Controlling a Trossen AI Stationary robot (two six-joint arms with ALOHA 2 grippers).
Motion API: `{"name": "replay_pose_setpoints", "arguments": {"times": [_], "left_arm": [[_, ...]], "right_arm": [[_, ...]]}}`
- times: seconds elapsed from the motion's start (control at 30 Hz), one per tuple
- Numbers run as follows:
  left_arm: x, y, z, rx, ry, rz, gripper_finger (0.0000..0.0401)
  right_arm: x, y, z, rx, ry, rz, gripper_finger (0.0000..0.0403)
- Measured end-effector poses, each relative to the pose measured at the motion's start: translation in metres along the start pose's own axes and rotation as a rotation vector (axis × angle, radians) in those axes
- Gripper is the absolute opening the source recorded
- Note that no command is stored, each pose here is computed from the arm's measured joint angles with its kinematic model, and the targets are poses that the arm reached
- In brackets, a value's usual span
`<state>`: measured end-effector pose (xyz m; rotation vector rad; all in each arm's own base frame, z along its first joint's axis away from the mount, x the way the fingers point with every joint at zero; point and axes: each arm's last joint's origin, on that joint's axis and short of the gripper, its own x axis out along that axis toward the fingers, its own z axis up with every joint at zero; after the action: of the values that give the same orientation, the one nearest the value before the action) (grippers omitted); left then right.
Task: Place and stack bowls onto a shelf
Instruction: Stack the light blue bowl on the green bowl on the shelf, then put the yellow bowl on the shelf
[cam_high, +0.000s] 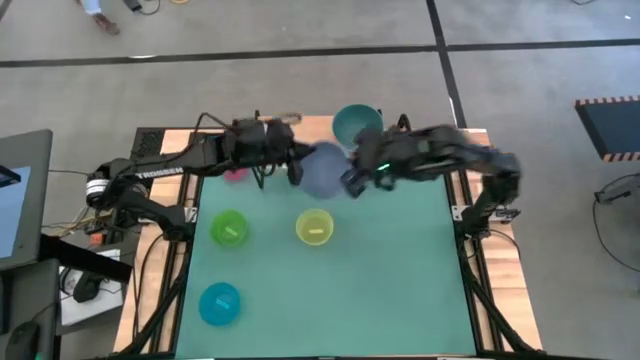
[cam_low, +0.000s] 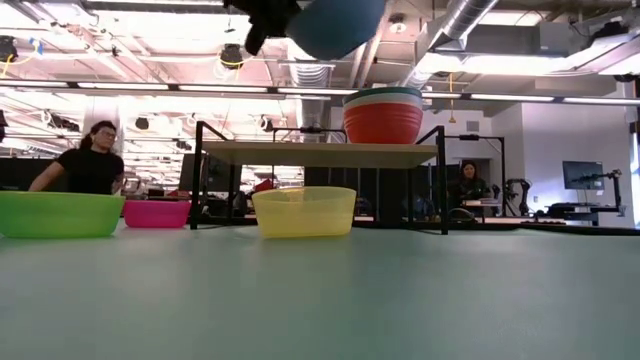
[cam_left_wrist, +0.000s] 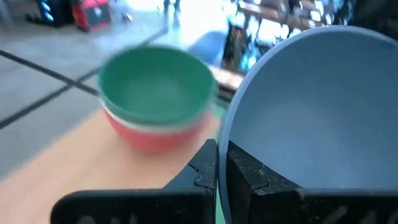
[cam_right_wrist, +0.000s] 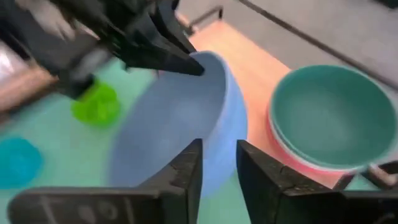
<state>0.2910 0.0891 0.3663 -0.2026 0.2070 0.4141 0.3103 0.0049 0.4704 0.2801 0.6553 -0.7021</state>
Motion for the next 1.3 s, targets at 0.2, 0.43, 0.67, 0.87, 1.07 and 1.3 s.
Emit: {"name": "replay_pose_setpoints", "arguments": {"times": [0.2,0.43,0.67,0.87,1.07,1.3], "left_arm": [[0.047,0.037,0.013,-0.079,-0.124,0.058,0.0],[0.106,0.06,0.03,-0.094,-0.21,0.128,0.0],[0.137,0.062,0.053,-0.049,-0.052,0.164,0.0],[0.135,0.06,0.06,0.05,0.131,0.204,0.0],[0.133,0.069,0.055,0.05,0.209,0.215,0.0016],[0.131,0.074,0.057,-0.066,0.202,0.191,0.0133]], "right_arm": [[-0.05,-0.037,0.0,0.12,-0.106,-0.028,0.015],[-0.066,-0.053,-0.002,0.139,-0.12,-0.04,0.0151],[-0.055,-0.05,-0.01,0.115,-0.051,-0.082,0.015],[-0.047,-0.047,-0.014,0.1,-0.022,-0.104,0.015],[-0.045,-0.048,-0.013,0.1,-0.021,-0.114,0.015],[-0.044,-0.048,-0.013,0.093,-0.02,-0.119,0.015]]}}
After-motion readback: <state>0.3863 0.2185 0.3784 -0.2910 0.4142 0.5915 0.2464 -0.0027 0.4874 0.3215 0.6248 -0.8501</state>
